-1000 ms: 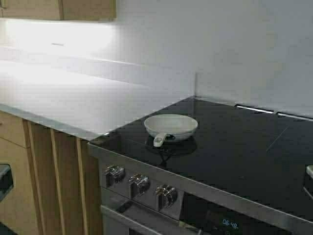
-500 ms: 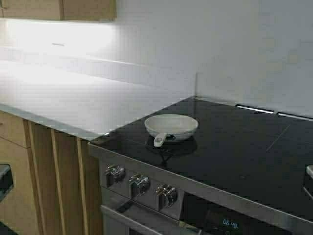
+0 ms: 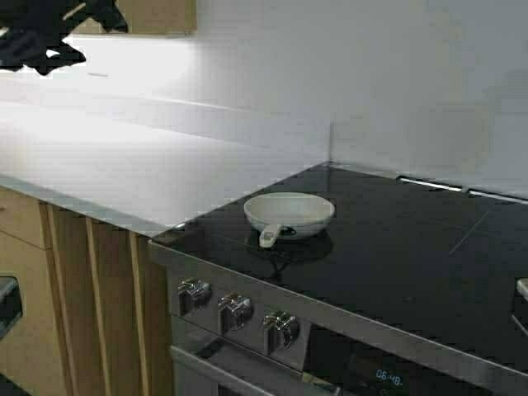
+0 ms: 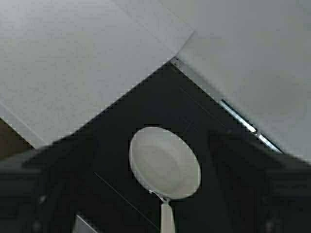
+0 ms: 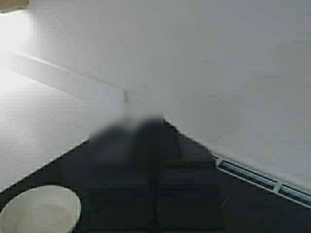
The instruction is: Wash the pan
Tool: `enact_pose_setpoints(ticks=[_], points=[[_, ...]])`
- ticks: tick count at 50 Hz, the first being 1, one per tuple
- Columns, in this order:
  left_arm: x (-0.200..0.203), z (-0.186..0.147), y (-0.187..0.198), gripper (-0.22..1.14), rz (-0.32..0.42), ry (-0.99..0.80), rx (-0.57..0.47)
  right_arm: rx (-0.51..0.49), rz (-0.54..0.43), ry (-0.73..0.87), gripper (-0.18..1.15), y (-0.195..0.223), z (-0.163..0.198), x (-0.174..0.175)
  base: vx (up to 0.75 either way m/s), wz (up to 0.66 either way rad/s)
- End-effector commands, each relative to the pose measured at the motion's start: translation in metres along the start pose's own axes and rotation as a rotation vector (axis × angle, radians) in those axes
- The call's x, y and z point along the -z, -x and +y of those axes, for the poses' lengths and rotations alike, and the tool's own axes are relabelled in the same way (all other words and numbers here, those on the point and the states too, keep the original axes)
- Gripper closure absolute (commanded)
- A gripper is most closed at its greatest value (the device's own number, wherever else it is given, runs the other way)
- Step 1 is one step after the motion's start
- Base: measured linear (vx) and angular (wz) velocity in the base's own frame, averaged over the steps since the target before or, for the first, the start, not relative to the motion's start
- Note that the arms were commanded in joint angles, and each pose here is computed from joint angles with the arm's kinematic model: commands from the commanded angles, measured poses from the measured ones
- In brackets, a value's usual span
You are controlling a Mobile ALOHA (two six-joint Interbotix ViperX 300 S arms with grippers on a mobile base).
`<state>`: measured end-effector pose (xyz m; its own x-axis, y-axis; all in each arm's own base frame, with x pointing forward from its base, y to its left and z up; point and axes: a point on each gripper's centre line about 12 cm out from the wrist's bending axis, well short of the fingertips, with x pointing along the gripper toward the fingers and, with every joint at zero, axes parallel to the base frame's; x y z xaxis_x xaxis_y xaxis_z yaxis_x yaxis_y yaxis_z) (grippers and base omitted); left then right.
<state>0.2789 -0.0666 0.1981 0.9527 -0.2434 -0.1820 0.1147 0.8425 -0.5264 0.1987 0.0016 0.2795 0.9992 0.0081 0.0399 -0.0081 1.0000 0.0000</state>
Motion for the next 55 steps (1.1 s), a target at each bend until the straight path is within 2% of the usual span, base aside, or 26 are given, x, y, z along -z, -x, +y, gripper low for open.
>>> enact_pose_setpoints(ticks=[1,18,31,45,55], points=[[0.012,0.000,-0.020,-0.09,0.002,0.040,0.058,-0.002,-0.003,-0.002,0.90,-0.003,0.000,-0.003,0.00,0.00],[0.067,0.014,-0.082,-0.09,0.092,0.293,0.196,-0.002,0.012,0.000,0.90,-0.005,0.000,0.001,0.00,0.00],[0.119,0.039,-0.123,-0.09,0.156,0.477,0.211,-0.002,0.023,0.001,0.90,-0.005,0.000,0.003,0.00,0.00],[0.172,0.046,-0.153,-0.09,0.261,0.544,0.242,-0.002,0.034,0.003,0.90,-0.007,0.000,0.006,0.00,0.00],[0.195,0.047,-0.174,-0.09,0.316,0.569,0.280,-0.002,0.035,0.003,0.90,-0.007,0.000,0.006,0.00,0.00]])
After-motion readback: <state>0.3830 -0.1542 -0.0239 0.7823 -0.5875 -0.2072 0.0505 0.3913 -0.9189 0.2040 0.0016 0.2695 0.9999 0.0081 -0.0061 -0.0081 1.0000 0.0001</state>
